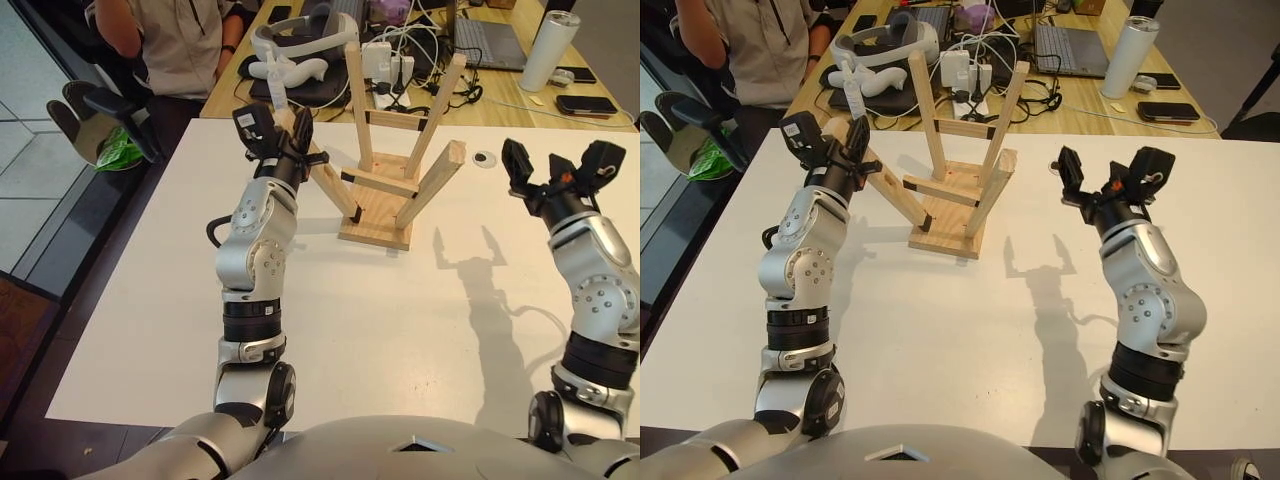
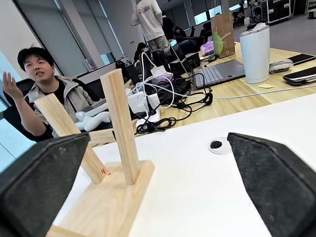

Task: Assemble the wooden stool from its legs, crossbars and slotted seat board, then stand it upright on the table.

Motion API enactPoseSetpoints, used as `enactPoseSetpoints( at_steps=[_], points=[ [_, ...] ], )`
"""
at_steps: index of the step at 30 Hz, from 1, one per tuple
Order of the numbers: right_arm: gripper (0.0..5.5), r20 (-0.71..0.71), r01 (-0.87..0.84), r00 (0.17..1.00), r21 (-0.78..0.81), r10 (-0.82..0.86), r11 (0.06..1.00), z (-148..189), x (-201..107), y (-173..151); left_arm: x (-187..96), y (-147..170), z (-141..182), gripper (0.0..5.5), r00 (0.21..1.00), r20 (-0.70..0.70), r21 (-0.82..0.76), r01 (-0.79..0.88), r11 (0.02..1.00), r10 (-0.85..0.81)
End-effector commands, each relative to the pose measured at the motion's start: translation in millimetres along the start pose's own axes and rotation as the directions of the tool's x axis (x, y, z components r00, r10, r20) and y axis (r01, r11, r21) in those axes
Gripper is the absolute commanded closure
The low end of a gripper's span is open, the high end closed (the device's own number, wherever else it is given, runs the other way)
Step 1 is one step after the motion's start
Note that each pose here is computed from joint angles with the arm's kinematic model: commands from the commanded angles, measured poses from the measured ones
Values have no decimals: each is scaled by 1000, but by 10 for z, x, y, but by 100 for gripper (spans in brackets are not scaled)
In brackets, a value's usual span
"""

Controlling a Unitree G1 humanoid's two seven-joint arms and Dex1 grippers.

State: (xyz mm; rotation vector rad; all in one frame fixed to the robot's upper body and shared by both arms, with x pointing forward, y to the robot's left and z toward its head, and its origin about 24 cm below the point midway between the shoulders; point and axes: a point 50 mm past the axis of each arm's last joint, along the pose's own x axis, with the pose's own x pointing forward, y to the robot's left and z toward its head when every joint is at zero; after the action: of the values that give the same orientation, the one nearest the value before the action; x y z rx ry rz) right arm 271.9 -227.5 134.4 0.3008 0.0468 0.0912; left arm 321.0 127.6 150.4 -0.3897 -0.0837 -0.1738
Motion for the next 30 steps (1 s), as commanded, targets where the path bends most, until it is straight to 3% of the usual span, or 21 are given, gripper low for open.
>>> enactPoseSetpoints(
  at_steps=[1,8,14,30],
  points=[
    [30,-109,-38,994,-104,26,994,-257,-183,-229,18,-60,-11,450,1000,1,12,21,1000,-21],
    [30,-179,-189,970,-129,164,973,-463,-311,-137,120,-3,12,450,1000,-1,84,31,996,-31],
    [30,-189,-208,965,-140,180,968,-490,-329,-109,149,124,44,450,1000,-2,114,0,993,1],
    [30,-186,-240,960,-165,208,957,-483,-255,-13,132,54,-189,450,984,-177,211,68,975,-31]
  ],
)
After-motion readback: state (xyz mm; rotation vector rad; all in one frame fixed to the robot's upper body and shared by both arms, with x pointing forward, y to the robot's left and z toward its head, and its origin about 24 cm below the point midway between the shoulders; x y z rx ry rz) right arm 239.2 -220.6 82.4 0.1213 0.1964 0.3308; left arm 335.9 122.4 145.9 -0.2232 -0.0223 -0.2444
